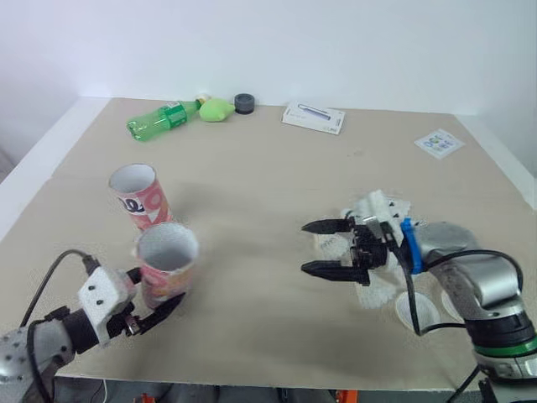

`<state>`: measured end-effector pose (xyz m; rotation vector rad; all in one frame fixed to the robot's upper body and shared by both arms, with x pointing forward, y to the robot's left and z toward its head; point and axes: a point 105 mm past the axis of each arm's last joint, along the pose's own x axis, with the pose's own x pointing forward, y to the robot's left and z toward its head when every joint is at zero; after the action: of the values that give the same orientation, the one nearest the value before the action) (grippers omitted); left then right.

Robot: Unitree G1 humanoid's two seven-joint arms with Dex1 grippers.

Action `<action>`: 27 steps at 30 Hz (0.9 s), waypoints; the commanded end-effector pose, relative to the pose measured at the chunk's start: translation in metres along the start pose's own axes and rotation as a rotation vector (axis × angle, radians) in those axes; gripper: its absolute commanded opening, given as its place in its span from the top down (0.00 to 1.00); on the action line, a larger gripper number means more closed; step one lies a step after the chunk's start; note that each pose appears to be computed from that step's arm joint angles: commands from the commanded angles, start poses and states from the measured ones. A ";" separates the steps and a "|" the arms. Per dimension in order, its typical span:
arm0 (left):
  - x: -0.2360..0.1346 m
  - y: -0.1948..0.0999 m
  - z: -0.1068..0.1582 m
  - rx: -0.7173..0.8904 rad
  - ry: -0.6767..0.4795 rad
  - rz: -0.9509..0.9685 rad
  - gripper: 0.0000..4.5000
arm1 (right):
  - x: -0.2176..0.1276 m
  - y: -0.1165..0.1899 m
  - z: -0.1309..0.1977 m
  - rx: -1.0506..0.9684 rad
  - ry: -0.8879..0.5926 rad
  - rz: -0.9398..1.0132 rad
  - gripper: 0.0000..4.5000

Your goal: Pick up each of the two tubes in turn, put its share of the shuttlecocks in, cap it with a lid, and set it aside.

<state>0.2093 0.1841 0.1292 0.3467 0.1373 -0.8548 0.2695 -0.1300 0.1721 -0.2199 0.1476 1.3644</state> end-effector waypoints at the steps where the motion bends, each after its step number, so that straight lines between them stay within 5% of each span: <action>1: 0.013 0.002 0.020 0.015 -0.018 -0.092 0.26 | -0.019 -0.001 0.013 -0.065 0.008 -0.074 0.00; 15: 0.061 0.012 0.030 0.145 0.245 -0.283 0.26 | -0.057 0.023 0.005 -0.129 0.219 -0.279 0.00; 27: 0.071 0.004 0.023 0.203 0.324 -0.408 0.26 | -0.098 0.100 -0.015 0.244 0.175 -0.395 0.00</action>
<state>0.2566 0.1281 0.1430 0.6780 0.3934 -1.1987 0.1646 -0.2140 0.1659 -0.1512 0.4126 0.9198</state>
